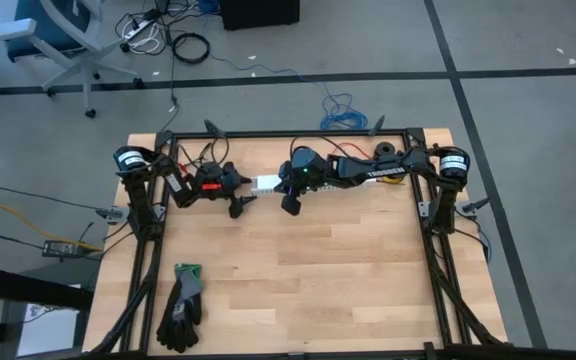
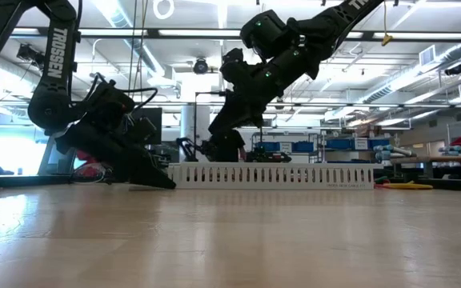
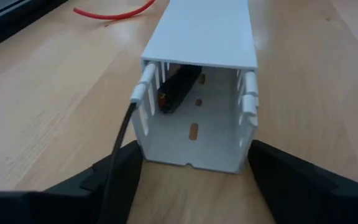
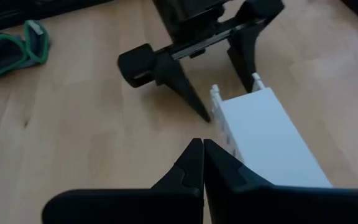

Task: Ziptie cables
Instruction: Close the cable duct with the cable duct lid

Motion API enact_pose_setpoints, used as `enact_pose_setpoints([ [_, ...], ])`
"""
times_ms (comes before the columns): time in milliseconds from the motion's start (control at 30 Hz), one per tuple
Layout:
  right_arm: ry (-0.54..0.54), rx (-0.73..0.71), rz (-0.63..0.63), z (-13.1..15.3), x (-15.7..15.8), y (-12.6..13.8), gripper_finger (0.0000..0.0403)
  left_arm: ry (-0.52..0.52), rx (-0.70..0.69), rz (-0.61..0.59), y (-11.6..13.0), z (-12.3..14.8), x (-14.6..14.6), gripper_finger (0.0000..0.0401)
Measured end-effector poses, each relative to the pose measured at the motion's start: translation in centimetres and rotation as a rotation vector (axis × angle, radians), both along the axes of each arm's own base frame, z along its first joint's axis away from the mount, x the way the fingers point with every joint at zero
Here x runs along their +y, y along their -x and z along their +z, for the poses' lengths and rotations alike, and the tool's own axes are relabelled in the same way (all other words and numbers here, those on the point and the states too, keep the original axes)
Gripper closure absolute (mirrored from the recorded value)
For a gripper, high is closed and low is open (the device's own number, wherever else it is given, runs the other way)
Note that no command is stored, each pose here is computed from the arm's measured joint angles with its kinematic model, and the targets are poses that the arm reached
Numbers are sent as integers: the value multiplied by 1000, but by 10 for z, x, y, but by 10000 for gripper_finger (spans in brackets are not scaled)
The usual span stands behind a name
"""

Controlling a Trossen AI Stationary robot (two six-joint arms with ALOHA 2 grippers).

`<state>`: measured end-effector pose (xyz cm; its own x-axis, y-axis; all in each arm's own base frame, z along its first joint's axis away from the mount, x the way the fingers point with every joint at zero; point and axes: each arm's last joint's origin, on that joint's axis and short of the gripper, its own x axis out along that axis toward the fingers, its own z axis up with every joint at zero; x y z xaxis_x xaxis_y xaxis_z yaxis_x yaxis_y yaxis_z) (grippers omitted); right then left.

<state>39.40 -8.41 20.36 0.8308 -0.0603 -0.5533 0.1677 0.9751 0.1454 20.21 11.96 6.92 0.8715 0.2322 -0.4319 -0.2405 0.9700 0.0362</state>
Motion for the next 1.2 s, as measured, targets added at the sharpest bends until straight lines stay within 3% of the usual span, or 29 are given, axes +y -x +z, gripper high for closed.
enact_pose_setpoints([
  [200, -2, 2, 1, 0, 0, 0, 403, -13, -11, 6, -1, 1, 1, 127],
  [433, -3, 7, 3, -1, 1, 0, 403, 13, -47, 24, -8, 6, 5, 138],
  [900, -4, 9, 3, -1, 1, 0, 403, 37, -57, -7, -9, 6, 4, 133],
  [1200, -4, 10, 3, -1, 1, 0, 403, 35, -60, -18, -9, 6, 4, 100],
])
